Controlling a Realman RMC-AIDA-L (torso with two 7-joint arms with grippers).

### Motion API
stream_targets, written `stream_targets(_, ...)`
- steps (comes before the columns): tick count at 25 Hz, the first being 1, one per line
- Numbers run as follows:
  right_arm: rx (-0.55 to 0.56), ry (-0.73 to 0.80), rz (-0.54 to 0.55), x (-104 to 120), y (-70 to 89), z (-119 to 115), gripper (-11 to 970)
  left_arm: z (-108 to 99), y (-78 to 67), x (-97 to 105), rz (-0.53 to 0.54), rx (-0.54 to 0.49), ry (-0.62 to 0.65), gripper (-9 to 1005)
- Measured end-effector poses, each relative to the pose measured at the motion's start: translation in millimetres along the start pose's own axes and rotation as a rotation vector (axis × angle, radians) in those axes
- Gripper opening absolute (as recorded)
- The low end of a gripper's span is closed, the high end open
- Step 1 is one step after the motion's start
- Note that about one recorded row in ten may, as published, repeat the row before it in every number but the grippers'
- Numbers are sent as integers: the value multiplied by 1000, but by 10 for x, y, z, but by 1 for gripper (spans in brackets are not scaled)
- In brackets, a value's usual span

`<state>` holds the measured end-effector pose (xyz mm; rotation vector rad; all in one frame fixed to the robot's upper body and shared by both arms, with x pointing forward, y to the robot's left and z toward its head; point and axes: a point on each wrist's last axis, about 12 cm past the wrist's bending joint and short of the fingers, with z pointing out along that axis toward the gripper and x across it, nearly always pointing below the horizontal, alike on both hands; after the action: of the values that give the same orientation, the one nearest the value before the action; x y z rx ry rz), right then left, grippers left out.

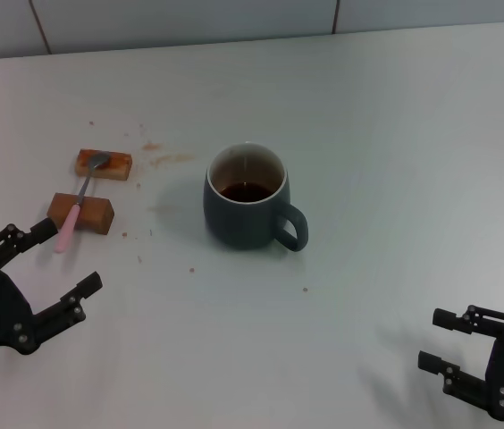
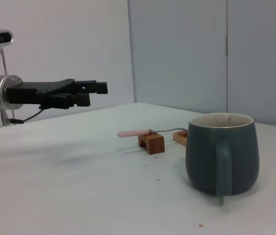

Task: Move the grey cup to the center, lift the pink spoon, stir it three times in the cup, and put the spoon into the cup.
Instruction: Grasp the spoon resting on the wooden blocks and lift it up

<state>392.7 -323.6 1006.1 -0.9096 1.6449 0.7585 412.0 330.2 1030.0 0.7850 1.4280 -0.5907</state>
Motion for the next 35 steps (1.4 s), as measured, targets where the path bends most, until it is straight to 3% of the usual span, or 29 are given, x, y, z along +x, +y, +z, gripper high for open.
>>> stream_targets(13,2,2,1,5,5,-9,542,-9,16,-8,5,-9,-2,791)
stream_targets(18,-3,-4,0,-6,1,2,542,-56,54,-11,-23,-63,-7,789)
stream_targets(21,-6,-6,-3,-13,-7,9,543,-107,152,-39,-182,-163,-50,787)
stream_targets(24,-7,-6,-5,-17,-12,9,543,-157,281,-93,-472,-236,-131,786)
stream_targets(25,-7,-6,-6,-19,-16,9,544,-157,281,-93,-472,-236,-131,785)
stream_targets(26,-7,-6,-8,-22,-20,9,544,-196,335,-113,-636,-276,-190,785)
stream_targets(27,-8,-6,-9,-25,-25,11,544,-211,344,-110,-693,-294,-212,785)
stream_targets(28,-10,-6,-9,-28,-28,11,544,-234,355,-95,-845,-322,-259,784)
stream_targets(35,-17,-4,-11,-38,-39,8,543,-235,177,85,-1281,-382,-398,781)
